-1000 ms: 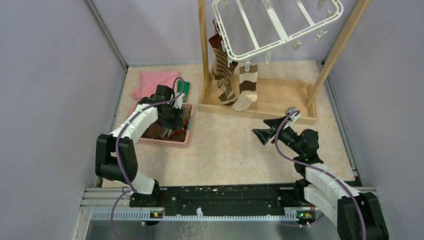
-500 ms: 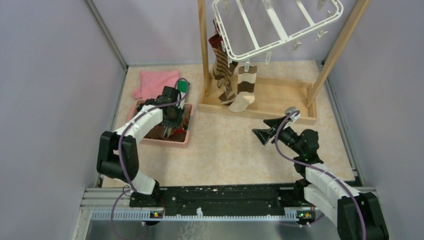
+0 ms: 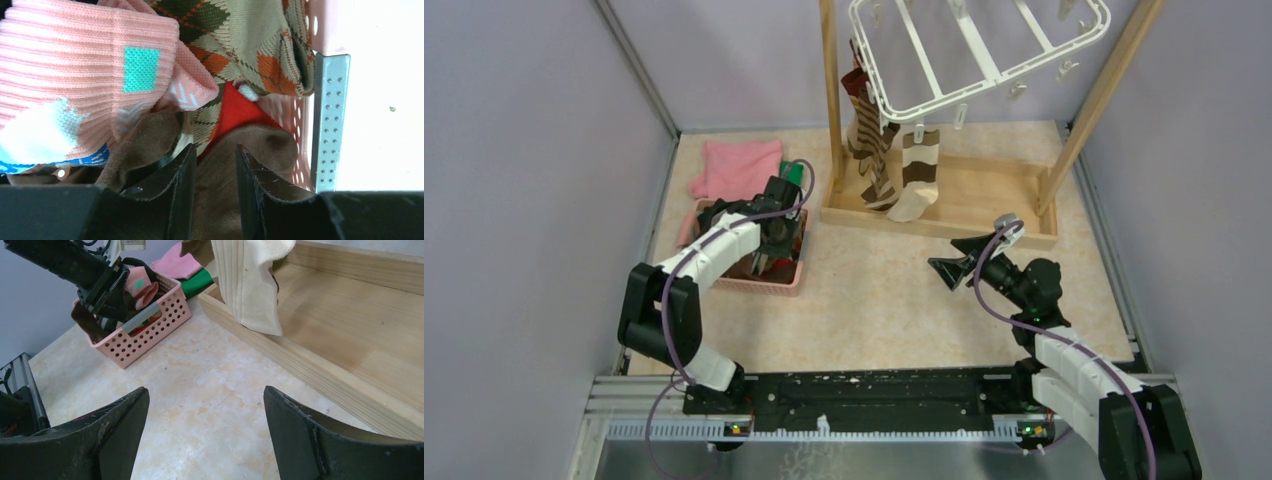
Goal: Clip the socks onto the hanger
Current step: Pick up the sock from the bin.
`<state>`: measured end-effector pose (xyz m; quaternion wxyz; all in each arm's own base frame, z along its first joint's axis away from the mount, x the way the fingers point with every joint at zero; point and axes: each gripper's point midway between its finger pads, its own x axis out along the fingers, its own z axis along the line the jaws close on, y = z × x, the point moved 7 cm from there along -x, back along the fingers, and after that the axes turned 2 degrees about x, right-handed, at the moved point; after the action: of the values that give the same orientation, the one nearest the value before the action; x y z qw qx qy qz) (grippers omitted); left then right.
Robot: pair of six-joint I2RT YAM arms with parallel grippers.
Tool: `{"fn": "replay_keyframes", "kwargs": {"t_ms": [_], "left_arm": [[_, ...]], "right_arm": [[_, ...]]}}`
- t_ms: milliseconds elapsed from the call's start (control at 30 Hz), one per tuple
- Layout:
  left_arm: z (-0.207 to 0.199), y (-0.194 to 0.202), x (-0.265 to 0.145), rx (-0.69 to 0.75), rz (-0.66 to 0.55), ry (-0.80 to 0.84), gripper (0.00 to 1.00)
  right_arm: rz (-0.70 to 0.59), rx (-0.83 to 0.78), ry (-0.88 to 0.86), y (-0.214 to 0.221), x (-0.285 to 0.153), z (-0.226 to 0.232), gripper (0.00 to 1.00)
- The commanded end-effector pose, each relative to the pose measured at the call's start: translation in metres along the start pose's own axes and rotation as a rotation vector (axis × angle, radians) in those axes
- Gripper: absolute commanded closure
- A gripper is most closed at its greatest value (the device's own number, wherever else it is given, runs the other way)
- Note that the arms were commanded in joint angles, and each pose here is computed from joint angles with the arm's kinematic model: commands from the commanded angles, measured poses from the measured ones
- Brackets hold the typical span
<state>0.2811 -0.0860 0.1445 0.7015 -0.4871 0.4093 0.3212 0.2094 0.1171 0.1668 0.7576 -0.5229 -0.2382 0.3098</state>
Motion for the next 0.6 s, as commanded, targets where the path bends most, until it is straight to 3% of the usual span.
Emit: {"fn": "replay_keyframes", "kwargs": {"t_ms": [0, 100, 367, 567], "left_arm": [[0.006, -0.011, -0.012, -0.027, -0.060, -0.049, 0.59], [0.005, -0.006, -0.005, -0.030, -0.023, -0.068, 0.58], [0.013, -0.007, -0.010, -0.024, -0.070, -0.137, 0.57], [0.010, 0.017, 0.027, -0.008, 0.073, -0.196, 0.59]], "right_arm": [[-0.048, -0.039, -0.027, -0.011, 0.001, 0.005, 0.16], [-0.047, -0.039, -0.028, -0.011, 0.001, 0.005, 0.16], [-0.045, -0.038, -0.028, -0.011, 0.001, 0.004, 0.16], [-0.046, -0.039, -0.030, -0.011, 0.001, 0.005, 0.16]]}}
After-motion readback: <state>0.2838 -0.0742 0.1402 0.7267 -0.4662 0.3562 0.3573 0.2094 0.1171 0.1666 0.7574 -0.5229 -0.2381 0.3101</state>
